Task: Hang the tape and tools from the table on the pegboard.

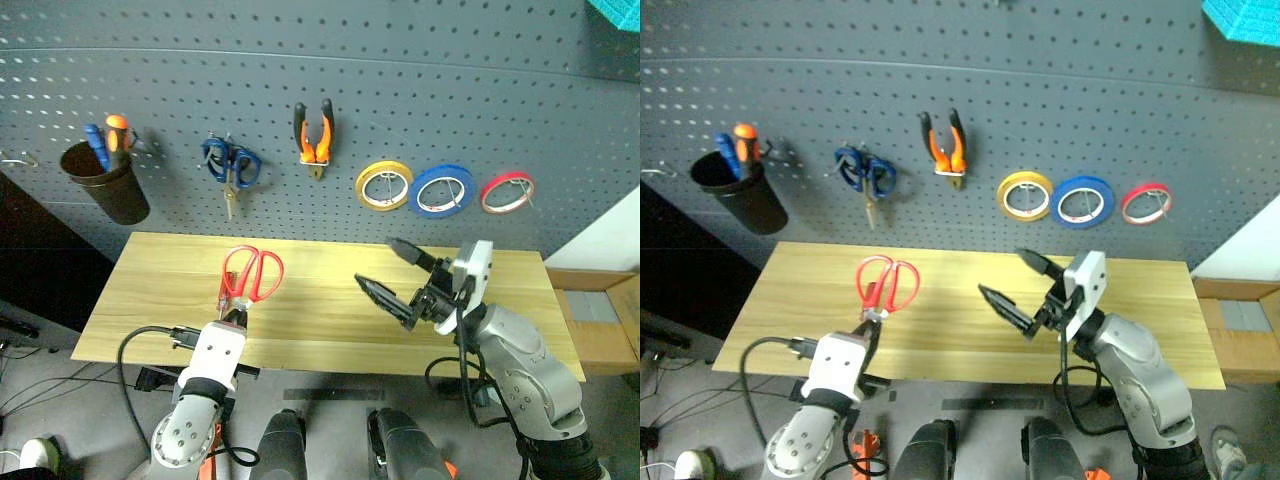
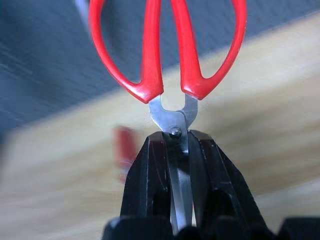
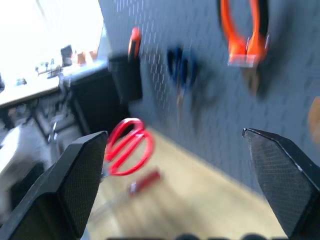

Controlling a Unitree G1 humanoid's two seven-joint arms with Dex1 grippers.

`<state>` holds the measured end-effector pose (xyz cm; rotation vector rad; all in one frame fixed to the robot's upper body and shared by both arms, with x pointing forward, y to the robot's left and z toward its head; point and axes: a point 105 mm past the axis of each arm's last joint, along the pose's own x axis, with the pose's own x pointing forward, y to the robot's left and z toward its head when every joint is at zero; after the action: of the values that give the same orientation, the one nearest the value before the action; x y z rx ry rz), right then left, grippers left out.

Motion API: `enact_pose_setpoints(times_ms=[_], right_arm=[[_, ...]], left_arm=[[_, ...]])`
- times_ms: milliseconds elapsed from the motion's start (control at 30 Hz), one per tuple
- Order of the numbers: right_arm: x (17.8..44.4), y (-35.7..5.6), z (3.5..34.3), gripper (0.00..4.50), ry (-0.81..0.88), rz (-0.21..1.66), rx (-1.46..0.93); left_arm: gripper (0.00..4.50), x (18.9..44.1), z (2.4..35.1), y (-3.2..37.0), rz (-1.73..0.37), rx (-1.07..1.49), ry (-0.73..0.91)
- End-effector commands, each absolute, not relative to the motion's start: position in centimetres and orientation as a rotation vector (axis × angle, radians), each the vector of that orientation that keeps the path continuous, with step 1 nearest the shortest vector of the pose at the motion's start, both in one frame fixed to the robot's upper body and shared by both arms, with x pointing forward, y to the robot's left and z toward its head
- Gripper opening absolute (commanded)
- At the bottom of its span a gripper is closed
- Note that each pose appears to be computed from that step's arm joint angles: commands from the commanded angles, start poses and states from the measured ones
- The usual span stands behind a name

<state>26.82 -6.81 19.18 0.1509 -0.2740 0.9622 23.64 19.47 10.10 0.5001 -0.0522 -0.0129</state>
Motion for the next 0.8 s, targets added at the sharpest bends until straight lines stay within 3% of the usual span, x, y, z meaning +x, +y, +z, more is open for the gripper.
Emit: enact_pose_setpoints(times_ms=[33,233,433,800], right_arm=[[26.2,-6.0,21.8,4.50,-0.369,0.968,0.174],[26.8,-4.8,22.8,4.50,-0.408,0.970,0.147],[27.6,-4.6,23.1,4.50,-0.410,0.938,0.118],[27.5,-4.9,22.6,4.50,-0.400,0.902,0.106]], left_arm=[[0.22,24.4,14.5,20.6,0.088,0.573,-0.250],[0.22,28.1,15.8,22.4,0.119,0.544,-0.294],[0.22,32.3,15.9,21.6,0.021,0.414,-0.256],[0.22,34.3,14.4,19.4,-0.127,0.336,-0.163]])
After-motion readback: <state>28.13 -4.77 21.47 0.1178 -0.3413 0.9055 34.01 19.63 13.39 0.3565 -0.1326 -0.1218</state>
